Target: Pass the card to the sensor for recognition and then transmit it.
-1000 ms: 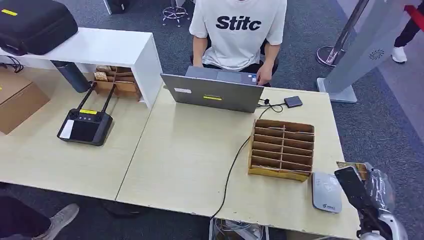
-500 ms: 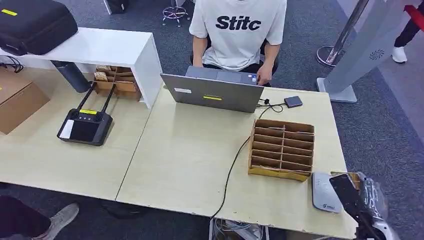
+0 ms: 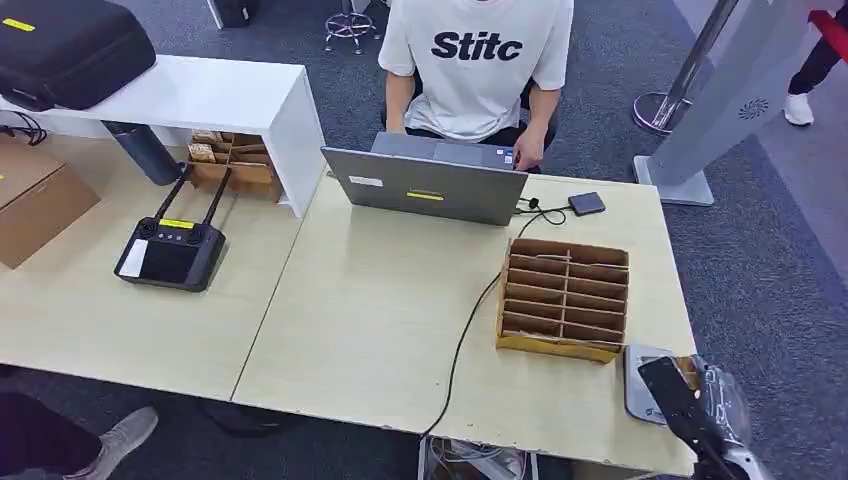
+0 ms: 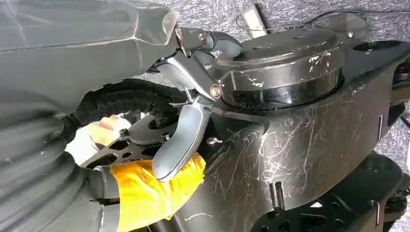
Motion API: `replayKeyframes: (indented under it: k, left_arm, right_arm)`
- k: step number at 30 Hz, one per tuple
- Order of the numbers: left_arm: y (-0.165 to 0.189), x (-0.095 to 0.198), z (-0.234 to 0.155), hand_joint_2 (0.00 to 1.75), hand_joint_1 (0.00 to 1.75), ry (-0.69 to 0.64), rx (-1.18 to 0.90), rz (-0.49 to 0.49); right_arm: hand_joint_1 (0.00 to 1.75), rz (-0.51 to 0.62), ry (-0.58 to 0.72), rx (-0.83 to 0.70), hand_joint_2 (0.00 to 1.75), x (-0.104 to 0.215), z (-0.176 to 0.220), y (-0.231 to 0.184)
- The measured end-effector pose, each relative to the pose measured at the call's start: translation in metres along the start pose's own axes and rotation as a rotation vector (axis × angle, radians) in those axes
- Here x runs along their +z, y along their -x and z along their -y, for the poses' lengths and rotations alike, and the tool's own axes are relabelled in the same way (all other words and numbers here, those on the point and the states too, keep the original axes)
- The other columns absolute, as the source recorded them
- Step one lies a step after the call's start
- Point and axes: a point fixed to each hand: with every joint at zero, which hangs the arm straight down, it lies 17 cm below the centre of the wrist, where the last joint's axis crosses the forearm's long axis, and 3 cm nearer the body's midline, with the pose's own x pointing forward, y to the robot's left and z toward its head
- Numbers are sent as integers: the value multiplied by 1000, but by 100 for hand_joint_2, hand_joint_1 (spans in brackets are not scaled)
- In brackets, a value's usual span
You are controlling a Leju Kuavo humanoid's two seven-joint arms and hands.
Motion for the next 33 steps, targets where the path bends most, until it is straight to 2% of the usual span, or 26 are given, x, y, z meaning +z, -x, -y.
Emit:
replayKeyframes:
  k: [17, 21, 23, 25, 27, 30, 33]
  left_arm:
    - [-3, -1, 0, 175, 0, -2, -12, 21]
    - [-11, -3, 0, 175, 0, -2, -37, 68]
    - [-24, -6, 9, 175, 0, 27, -137, 126]
    - [-48, -20, 17, 175, 0, 46, -307, 223]
    - [-71, -34, 23, 175, 0, 45, -410, 268]
    - [-99, -39, 24, 175, 0, -19, -517, 330]
    - [-121, -38, 17, 175, 0, -106, -528, 371]
  right_arm:
    - [175, 12, -15, -20, 175, 3, -7, -4]
    - [175, 14, -13, -32, 175, 3, -7, -4]
    - [175, 38, -21, -38, 175, 3, -9, -11]
    - [175, 76, -38, -47, 175, -1, -15, -29]
    - [175, 100, -40, -63, 175, -5, -19, -46]
    - [175, 129, -36, -79, 175, -7, -19, -64]
    - [175, 189, -15, -87, 175, -8, -12, -86]
